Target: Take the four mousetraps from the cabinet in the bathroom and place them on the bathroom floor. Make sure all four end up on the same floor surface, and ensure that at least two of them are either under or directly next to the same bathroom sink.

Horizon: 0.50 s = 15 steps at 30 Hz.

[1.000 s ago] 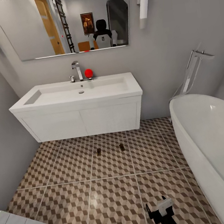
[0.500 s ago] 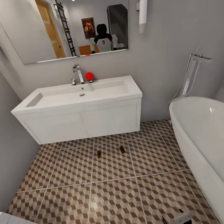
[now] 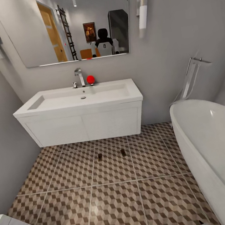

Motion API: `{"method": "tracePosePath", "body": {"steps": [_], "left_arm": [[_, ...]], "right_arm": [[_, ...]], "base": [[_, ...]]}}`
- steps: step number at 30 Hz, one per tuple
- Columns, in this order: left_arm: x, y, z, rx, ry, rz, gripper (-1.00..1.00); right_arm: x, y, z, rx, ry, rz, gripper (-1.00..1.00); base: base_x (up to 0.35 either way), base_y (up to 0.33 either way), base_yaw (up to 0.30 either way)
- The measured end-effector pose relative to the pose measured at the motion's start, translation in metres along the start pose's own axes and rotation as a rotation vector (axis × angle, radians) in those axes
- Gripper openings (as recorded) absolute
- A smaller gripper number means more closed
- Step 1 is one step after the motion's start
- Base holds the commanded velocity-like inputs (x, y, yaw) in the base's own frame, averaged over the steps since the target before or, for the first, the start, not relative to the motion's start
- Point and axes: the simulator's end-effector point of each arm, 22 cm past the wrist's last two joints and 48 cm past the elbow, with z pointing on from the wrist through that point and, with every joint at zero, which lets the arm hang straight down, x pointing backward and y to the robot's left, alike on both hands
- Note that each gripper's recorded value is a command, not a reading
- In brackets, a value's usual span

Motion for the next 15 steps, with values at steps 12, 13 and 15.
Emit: {"method": "tracePosePath", "body": {"steps": [12,13,15], "left_arm": [[0.016,0.002,-0.014,0.001,0.017,0.003,1.0],[0.022,0.002,-0.019,0.002,0.025,0.005,1.0],[0.032,0.002,-0.025,0.003,0.037,0.006,1.0]], "right_arm": [[-0.012,0.028,0.0,-0.059,-0.02,0.025,1.0],[-0.013,0.029,0.0,-0.065,-0.021,0.026,1.0],[-0.014,0.031,-0.001,-0.071,-0.024,0.026,1.0]], "base": [[0.0,0.0,0.0],[0.0,0.0,0.0],[0.0,0.0,0.0]]}}
